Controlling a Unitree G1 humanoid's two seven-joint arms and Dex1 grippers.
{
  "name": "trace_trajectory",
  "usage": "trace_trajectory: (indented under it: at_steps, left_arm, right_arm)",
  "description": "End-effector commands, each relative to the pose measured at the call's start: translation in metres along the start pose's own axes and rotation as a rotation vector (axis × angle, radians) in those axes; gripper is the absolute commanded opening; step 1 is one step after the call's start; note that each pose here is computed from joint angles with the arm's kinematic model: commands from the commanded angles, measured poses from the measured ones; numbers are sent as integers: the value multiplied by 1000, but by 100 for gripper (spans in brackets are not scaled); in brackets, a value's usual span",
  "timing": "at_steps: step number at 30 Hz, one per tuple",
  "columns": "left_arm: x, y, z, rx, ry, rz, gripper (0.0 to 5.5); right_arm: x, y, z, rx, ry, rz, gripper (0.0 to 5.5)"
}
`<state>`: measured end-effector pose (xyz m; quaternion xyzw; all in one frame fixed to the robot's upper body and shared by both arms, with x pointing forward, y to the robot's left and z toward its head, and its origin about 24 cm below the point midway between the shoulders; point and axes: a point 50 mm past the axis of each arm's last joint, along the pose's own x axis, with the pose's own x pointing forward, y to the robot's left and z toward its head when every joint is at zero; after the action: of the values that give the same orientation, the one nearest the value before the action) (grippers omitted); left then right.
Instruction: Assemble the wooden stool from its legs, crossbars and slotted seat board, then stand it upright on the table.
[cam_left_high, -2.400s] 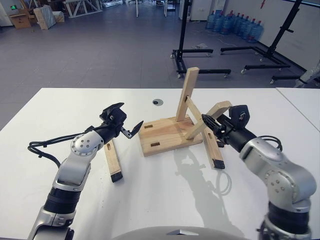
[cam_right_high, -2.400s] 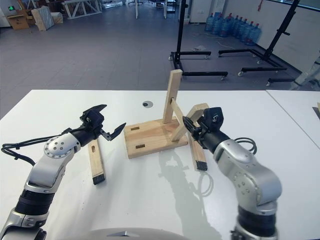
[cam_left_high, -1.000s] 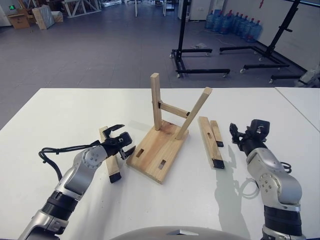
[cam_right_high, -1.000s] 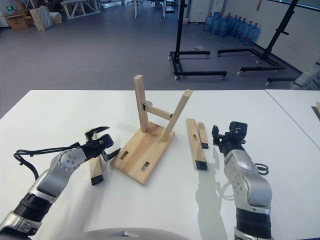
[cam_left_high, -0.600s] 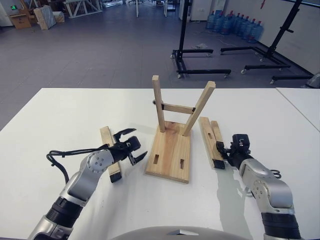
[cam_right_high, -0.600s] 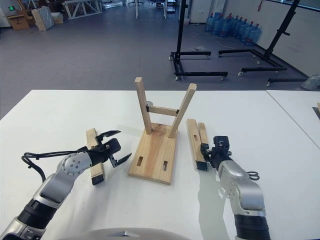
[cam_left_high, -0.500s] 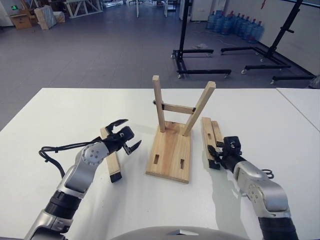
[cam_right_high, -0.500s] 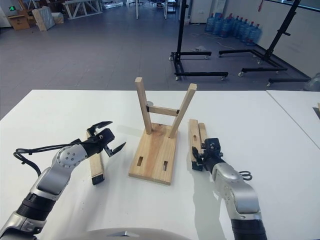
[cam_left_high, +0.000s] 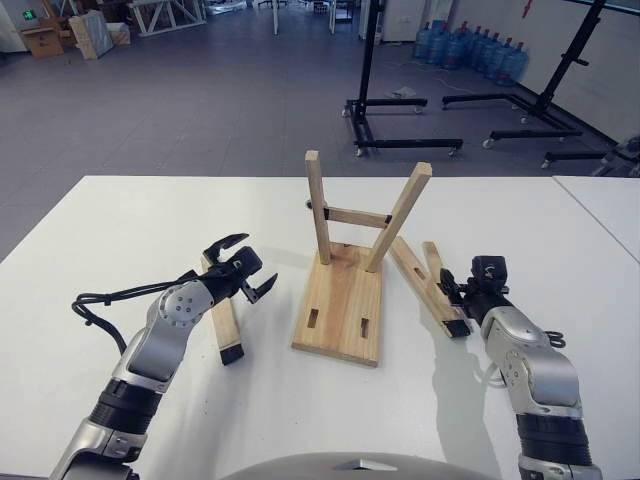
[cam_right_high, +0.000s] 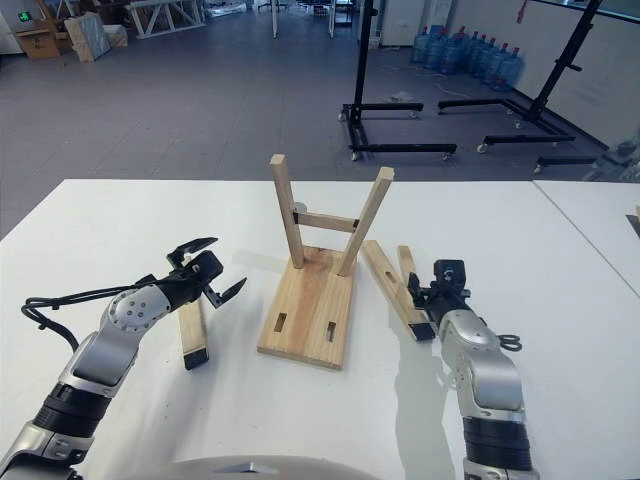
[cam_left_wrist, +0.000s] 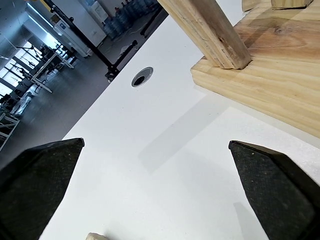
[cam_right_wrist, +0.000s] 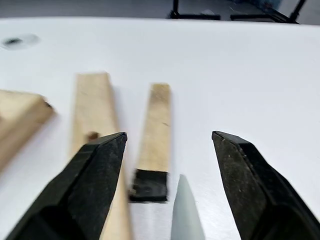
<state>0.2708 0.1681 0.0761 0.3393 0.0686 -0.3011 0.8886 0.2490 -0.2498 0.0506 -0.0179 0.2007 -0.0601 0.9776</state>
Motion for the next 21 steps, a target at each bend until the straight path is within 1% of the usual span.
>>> trace_trajectory:
  at_steps: [1,4,7,11,17,19,21]
  left_arm:
    - [3,-2,1,11,-1,-32,534]
    - [6,-3,4,14,-18,-56,534]
    - [7,-4,5,15,-23,-65,534]
    - [8,-6,6,9,-34,-91,534]
    - [8,-9,7,21,-32,-121,534]
    - [8,-11,6,24,-32,-132,534]
    - [9,-12,6,25,-29,-132,534]
  right_arm:
    - [15,-15,6,-54,4,10,313]
    - [23,-13,9,-64,9,62,313]
    - [30,-13,4,-66,36,77,313]
    - [33,-3,9,-70,17,105,313]
    - [35,9,3,-54,31,133,313]
    - [36,10,-2,-52,62,136,313]
    - [38,9,-12,-39,128,134,313]
